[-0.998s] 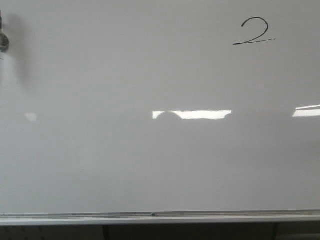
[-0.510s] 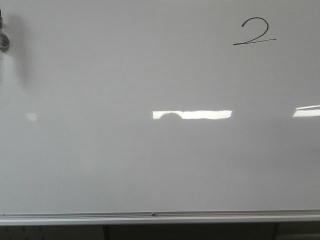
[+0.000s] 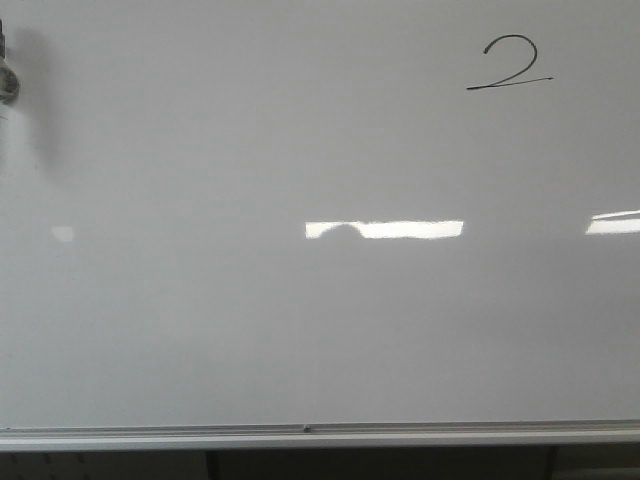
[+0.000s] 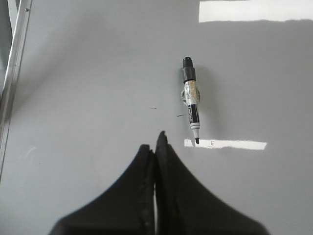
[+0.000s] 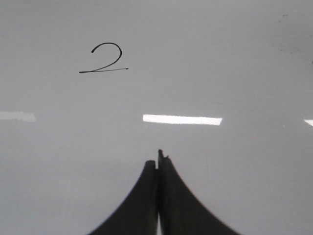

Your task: Write number 2 on whiteboard

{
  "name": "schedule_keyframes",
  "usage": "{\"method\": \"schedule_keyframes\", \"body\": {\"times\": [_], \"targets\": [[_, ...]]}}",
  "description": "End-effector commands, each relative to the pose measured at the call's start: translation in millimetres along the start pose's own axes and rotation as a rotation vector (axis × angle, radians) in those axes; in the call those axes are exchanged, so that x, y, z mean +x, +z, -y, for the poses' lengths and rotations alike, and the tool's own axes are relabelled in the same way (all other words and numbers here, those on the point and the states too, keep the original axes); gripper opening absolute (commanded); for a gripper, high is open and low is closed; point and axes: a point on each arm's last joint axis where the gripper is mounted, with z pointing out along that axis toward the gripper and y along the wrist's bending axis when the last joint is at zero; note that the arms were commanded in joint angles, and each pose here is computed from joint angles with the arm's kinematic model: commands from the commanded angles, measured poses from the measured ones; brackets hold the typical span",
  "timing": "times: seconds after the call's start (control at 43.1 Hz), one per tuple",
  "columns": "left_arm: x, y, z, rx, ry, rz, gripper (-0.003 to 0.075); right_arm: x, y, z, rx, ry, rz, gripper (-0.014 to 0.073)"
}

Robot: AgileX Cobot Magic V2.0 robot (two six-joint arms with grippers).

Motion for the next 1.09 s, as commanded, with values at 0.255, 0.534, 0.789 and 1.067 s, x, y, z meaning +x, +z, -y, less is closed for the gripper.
{"method": "schedule_keyframes", "body": {"times": [0.255, 0.534, 0.789, 1.067], "targets": [[2.6, -1.7, -0.2, 0.003, -0.011, 0.075, -0.0020, -8.2, -1.9, 1.0, 0.021, -0.004, 0.091, -0.0081], [2.6, -1.7, -0.2, 0.003, -0.011, 0.075, -0.0020, -11.0, -2.2, 0.2, 0.006, 0.018, 0.122, -0.0081], [2.6, -1.7, -0.2, 0.003, -0.011, 0.075, -0.0020, -10.7, -2.1, 0.2, 0.006, 0.018, 0.119, -0.0081], [2.6, -1.7, -0.2, 0.003, -0.011, 0.075, -0.0020, -10.4, -2.1, 0.2, 0.007, 0.018, 0.115, -0.0081]]}}
